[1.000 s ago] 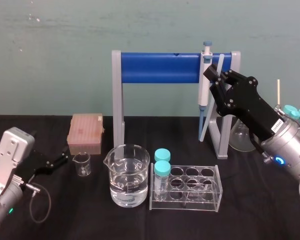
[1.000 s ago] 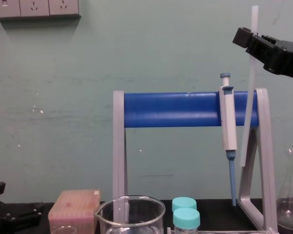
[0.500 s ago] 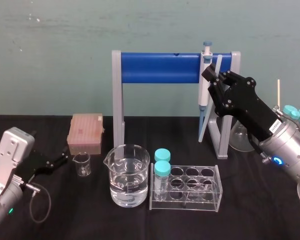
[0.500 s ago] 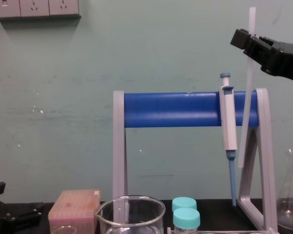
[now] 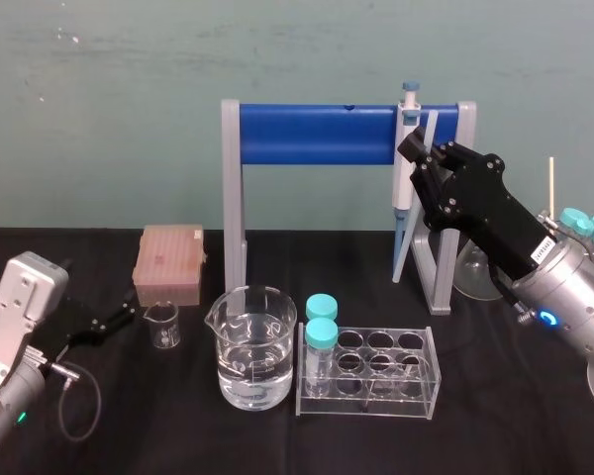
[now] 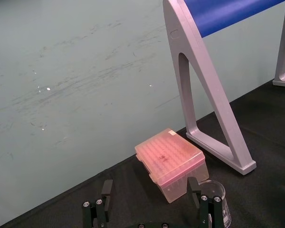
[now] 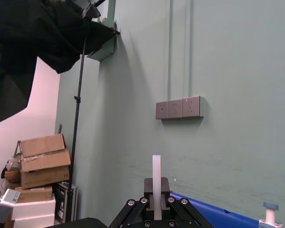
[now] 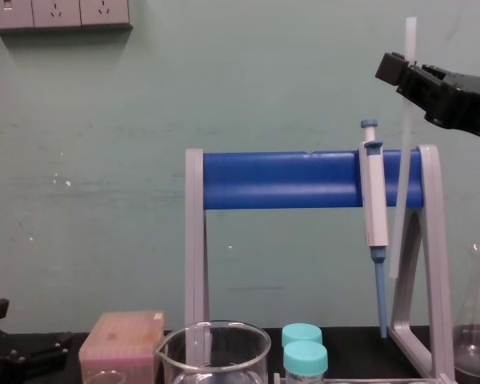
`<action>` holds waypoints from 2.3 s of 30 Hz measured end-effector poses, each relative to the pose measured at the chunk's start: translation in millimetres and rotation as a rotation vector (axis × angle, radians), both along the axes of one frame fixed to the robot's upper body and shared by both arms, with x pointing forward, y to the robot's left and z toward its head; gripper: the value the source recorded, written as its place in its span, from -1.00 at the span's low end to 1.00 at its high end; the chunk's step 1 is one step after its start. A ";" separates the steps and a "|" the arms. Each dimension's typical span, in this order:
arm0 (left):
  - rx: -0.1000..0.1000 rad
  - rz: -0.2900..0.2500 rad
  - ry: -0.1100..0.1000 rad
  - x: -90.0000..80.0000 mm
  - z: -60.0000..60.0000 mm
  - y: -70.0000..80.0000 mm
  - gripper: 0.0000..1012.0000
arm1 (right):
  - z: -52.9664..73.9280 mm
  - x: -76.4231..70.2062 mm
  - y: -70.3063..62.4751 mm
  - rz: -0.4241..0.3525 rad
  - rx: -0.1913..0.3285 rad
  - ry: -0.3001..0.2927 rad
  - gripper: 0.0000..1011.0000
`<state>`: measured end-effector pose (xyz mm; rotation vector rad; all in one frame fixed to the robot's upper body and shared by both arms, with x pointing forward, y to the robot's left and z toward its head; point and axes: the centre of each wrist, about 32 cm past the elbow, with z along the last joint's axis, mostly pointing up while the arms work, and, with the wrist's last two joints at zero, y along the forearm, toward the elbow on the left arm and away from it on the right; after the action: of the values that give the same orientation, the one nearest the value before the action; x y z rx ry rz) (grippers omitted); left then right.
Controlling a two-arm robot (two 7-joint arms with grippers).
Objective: Pick up the stirring rod with one hand, then place it down.
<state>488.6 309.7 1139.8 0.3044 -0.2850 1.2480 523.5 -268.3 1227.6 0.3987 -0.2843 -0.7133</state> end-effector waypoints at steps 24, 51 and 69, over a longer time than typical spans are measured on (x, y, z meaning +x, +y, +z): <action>0.000 0.000 0.000 0.0 0.0 0.0 0.98 | -1.1 0.0 0.4 0.005 -0.009 0.011 -0.86; 0.000 0.000 0.000 0.0 0.0 0.0 0.98 | -50.7 -4.1 0.5 0.040 -0.104 0.176 -0.86; 0.000 0.000 0.000 0.0 0.0 0.0 0.98 | -73.0 6.0 8.5 0.043 -0.153 0.213 -0.86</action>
<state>488.6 309.7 1139.8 0.3044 -0.2851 1.2480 529.5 -259.8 1154.6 0.1811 -0.1275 -0.6812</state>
